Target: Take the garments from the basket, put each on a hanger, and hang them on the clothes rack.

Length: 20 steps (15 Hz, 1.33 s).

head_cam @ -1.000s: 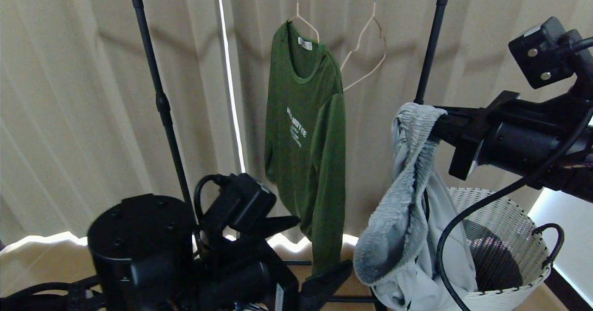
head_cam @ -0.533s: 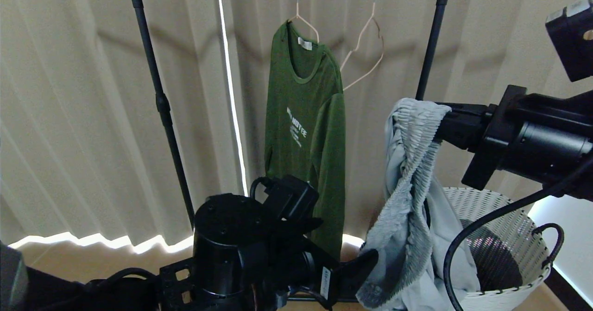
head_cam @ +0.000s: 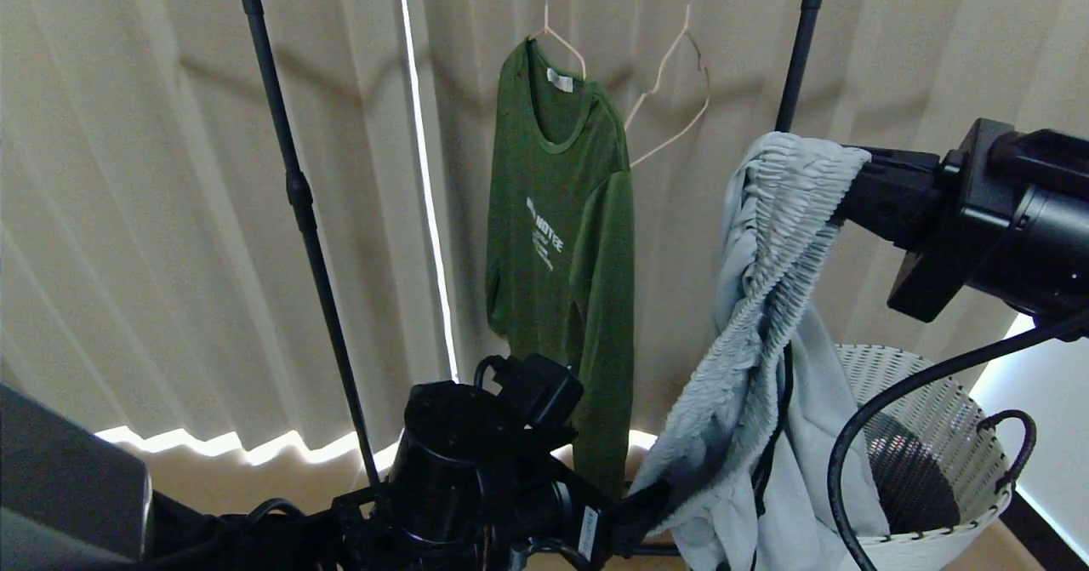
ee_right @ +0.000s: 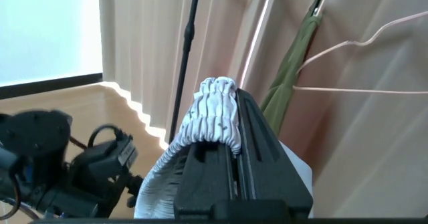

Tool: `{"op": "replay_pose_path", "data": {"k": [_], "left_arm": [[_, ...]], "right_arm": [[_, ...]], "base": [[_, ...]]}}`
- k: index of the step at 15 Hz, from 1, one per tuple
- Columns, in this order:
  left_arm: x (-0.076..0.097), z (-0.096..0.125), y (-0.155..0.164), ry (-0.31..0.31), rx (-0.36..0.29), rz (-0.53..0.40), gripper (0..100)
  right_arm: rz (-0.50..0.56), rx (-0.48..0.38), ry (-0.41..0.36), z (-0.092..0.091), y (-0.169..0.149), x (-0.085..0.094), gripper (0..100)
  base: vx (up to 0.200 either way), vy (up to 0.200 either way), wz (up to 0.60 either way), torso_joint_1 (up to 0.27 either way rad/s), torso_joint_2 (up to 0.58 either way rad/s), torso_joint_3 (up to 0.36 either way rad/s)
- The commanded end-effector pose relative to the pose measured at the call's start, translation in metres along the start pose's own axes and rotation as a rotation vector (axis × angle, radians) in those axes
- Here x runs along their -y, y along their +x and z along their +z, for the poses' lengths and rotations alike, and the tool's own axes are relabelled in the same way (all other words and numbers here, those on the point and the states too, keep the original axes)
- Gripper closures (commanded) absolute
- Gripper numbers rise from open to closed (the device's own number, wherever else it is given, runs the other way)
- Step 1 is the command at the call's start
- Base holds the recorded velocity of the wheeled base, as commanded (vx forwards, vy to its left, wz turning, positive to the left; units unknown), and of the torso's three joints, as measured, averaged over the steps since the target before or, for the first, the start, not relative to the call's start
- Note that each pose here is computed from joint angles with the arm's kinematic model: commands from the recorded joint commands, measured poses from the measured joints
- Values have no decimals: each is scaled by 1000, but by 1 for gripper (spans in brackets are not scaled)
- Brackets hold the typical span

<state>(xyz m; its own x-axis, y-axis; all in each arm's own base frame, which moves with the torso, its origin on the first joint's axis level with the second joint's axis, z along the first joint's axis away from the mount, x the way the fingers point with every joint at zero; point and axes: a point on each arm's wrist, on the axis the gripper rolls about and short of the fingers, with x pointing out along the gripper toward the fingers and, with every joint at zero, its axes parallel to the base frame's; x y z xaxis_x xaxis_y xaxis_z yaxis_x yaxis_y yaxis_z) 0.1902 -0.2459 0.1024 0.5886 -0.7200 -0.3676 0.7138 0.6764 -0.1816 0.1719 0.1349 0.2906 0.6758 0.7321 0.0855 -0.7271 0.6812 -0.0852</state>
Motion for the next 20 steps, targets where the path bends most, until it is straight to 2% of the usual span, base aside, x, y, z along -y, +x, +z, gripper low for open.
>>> {"op": "replay_pose_path", "data": {"k": [1, 2, 4, 5, 6, 8, 9, 11, 12, 13, 14, 15, 18, 20], "left_arm": [[-4, -8, -3, -2, -30, 13, 0], [-5, -11, -4, 0, -40, 15, 100], [-9, -12, -19, 6, -36, 25, 100], [-13, -14, -39, 20, -25, 36, 100], [-17, -16, -59, 60, -1, 46, 100], [-36, -9, -106, 154, 96, 112, 100], [-44, -1, -117, 164, 136, 159, 100], [-62, 34, -144, 147, 220, 290, 100], [-64, 44, -151, 141, 231, 314, 100], [-69, 75, -169, 129, 259, 350, 100], [-74, 95, -178, 122, 268, 356, 100], [-79, 118, -187, 124, 304, 366, 100], [-97, 184, -183, 132, 383, 413, 100], [-103, 218, -171, 149, 442, 409, 100]], "right_arm": [[0, 5, -1, 1, -1, 0, 100], [0, 6, -1, 1, -1, 0, 100], [-4, -1, -1, 0, -1, 1, 100], [-5, -9, 1, -3, 0, 1, 100], [-8, -15, 2, -4, 1, 2, 100], [-11, -34, 5, -9, 6, 3, 100], [-10, -46, 7, -12, 8, 3, 100], [-9, -59, 11, -17, 19, 5, 100], [-10, -49, 9, -17, 20, 5, 100], [-12, -11, -1, -17, 26, 6, 100], [-22, 14, -6, -16, 28, 8, 100], [-47, 25, -11, -16, 28, 15, 100], [-122, 63, -33, -5, 27, 33, 100], [-178, 104, -52, 8, 25, 48, 100]], "base": [[0, 0, 0, 0, 0, 0], [0, 0, 0, 0, 0, 0], [0, 0, 0, 0, 0, 0], [0, 0, 0, 0, 0, 0], [0, 0, 0, 0, 0, 0], [0, 0, 0, 0, 0, 0], [0, 0, 0, 0, 0, 0], [0, 0, 0, 0, 0, 0], [0, 0, 0, 0, 0, 0], [0, 0, 0, 0, 0, 0], [0, 0, 0, 0, 0, 0], [0, 0, 0, 0, 0, 0], [0, 0, 0, 0, 0, 0], [0, 0, 0, 0, 0, 0]]}}
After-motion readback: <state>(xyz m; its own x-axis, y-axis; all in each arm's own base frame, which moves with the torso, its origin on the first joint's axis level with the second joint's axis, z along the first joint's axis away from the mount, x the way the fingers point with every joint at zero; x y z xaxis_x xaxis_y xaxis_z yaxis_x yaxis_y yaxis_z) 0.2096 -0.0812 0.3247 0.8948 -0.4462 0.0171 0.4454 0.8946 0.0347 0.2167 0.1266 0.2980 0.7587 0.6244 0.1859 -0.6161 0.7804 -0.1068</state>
